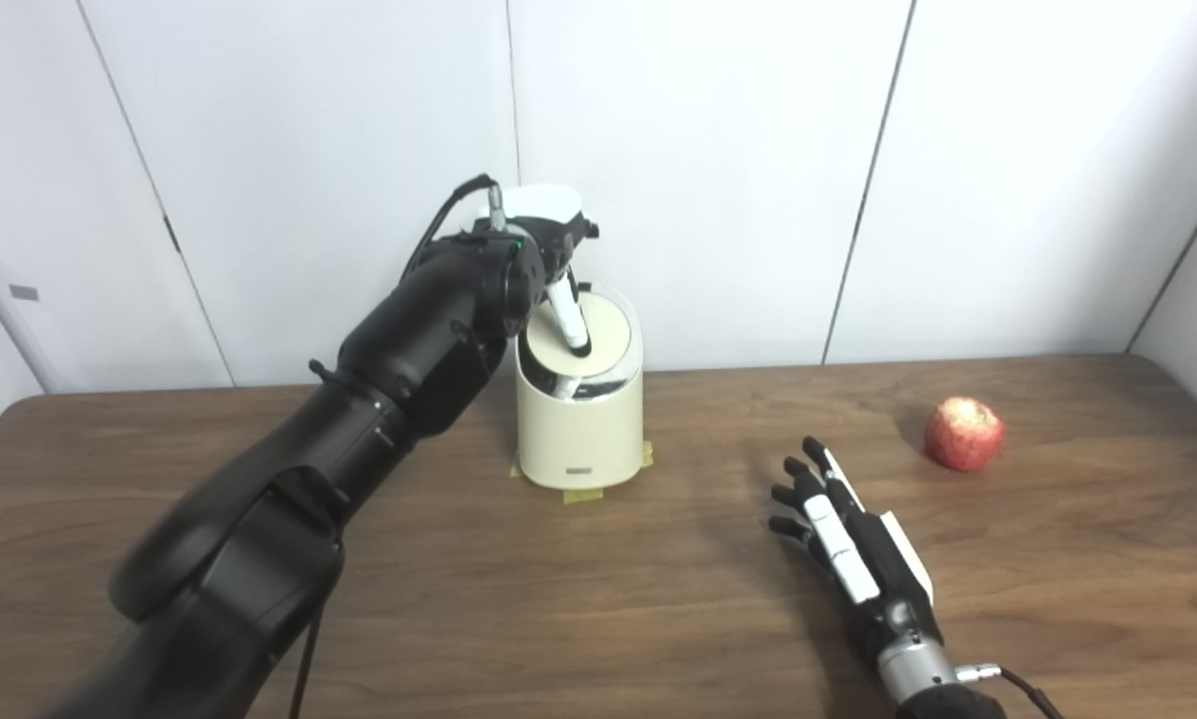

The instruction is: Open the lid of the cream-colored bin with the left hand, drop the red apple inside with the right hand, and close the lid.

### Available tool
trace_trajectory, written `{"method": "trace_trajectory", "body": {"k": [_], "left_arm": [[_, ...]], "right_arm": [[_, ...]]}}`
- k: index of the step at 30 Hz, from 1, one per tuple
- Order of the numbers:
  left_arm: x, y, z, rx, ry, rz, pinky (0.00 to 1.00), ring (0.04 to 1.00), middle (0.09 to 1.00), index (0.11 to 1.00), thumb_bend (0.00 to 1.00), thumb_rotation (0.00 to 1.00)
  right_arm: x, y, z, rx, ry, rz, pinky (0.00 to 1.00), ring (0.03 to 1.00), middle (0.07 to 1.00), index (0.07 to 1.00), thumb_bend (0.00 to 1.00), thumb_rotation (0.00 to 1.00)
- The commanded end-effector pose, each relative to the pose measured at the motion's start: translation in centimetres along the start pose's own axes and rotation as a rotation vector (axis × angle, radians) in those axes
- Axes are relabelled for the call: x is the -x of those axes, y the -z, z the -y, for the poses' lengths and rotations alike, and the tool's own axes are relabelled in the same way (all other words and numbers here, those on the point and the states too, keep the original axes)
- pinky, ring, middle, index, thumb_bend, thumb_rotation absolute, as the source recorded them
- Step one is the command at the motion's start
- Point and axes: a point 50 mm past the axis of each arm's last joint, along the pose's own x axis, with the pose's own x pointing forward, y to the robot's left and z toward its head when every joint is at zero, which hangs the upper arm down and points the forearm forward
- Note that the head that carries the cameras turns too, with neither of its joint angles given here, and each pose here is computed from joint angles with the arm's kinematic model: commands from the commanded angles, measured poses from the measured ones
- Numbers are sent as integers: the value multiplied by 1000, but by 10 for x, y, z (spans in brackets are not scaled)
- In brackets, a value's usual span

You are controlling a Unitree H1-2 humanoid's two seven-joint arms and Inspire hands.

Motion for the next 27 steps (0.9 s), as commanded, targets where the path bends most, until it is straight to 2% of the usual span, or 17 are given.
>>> {"method": "trace_trajectory", "body": {"k": [1,4,13,18,27], "left_arm": [[5,-5,-34,-44,-75,10,967,979,988,964,946,113],[4,-3,-33,-34,-65,7,997,998,999,971,948,108],[4,0,-33,-33,-61,-2,1000,1000,1000,971,944,110],[4,2,-27,-52,-67,16,1000,1000,1000,971,942,73],[5,0,-3,-201,-114,34,1000,1000,1000,971,969,26]], "right_arm": [[-5,-18,-1,-6,-2,75,796,882,936,966,517,843],[-5,-19,-2,-9,-1,75,793,881,935,965,519,837],[-5,-19,-2,-5,-2,79,793,883,935,968,537,846],[-5,-19,-3,-11,1,80,789,882,933,965,526,835],[-5,-20,-2,8,3,85,779,880,931,967,533,851]]}}
